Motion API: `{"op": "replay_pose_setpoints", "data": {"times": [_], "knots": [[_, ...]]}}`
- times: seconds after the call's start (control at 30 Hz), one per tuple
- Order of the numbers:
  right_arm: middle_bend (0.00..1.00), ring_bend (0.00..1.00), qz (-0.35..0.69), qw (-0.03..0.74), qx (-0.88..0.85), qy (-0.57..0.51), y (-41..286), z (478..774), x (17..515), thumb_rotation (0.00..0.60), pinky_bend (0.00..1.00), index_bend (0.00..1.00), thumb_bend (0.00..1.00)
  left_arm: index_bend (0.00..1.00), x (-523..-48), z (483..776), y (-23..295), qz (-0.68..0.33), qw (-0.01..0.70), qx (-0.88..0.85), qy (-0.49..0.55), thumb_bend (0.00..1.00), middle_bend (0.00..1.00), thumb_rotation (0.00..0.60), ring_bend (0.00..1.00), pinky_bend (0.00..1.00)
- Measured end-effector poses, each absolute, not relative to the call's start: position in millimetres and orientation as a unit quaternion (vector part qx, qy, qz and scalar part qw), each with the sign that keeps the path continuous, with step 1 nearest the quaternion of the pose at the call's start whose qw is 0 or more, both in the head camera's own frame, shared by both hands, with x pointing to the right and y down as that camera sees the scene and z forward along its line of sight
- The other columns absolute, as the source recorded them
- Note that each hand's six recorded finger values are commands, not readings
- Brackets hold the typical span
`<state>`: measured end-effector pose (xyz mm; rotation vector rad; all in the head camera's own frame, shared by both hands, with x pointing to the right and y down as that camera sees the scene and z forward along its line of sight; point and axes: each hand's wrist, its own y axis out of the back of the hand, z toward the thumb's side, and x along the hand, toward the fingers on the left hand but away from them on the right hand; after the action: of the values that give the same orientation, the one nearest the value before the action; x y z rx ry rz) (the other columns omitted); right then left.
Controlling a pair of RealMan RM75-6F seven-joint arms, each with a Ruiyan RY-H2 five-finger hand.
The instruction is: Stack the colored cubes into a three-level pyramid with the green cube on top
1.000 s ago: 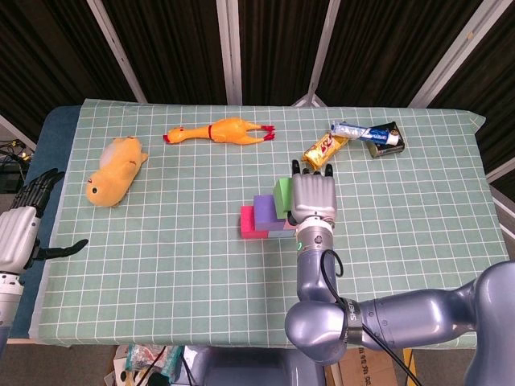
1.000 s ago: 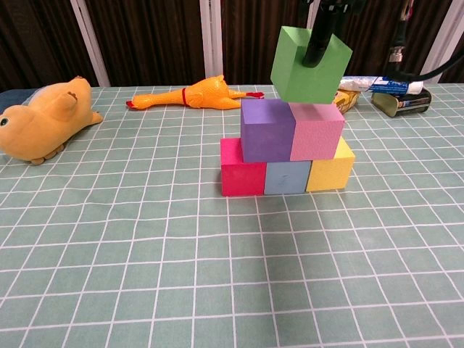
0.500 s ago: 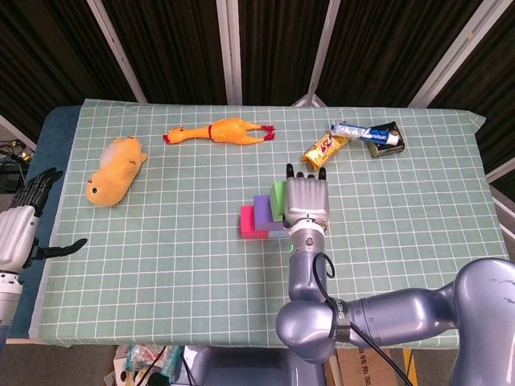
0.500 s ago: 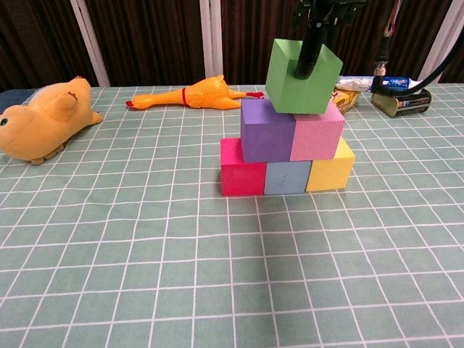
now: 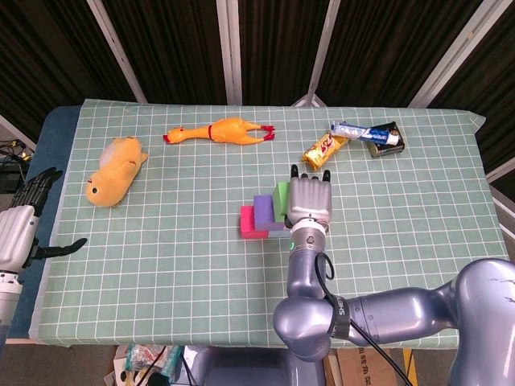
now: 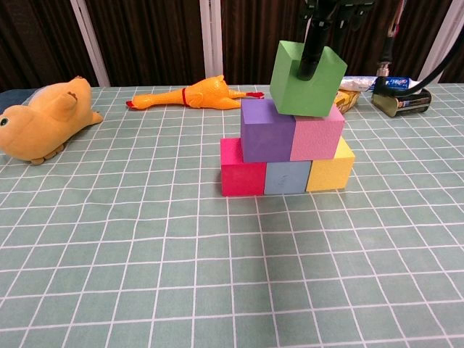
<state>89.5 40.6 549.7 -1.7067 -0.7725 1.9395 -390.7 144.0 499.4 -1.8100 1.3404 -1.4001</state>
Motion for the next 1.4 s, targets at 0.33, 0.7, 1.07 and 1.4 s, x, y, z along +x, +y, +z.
{"op": "replay_pose_setpoints", "data": {"times": [0.33,0.7,1.07,1.4], "knots": [[0.36,0.25,0.704,0.220,-0.614,-0.281,40.8,552.3,86.9,0.600,0.00,0.00,0.40,0.00,-391.4,498.9,143.5,-0.511,0.241,-0.662,0.491,0.09,0.00,0.600,0.00,0.05],[0.36,0.25,0.704,0.226,-0.609,-0.286,37.9,553.0,85.9,0.600,0.00,0.00,0.40,0.00,-392.4,499.2,142.8,-0.513,0.240,-0.662,0.492,0.09,0.00,0.600,0.00,0.05],[0.36,0.25,0.707,0.229,-0.607,-0.282,39.2,556.7,82.4,0.600,0.00,0.00,0.40,0.00,-393.3,498.4,142.2,-0.512,0.238,-0.661,0.494,0.09,0.00,0.600,0.00,0.05],[0.36,0.25,0.708,0.240,-0.603,-0.278,39.8,557.5,79.8,0.600,0.00,0.00,0.40,0.00,-394.1,497.8,141.4,-0.511,0.237,-0.661,0.495,0.09,0.00,0.600,0.00,0.05]]}}
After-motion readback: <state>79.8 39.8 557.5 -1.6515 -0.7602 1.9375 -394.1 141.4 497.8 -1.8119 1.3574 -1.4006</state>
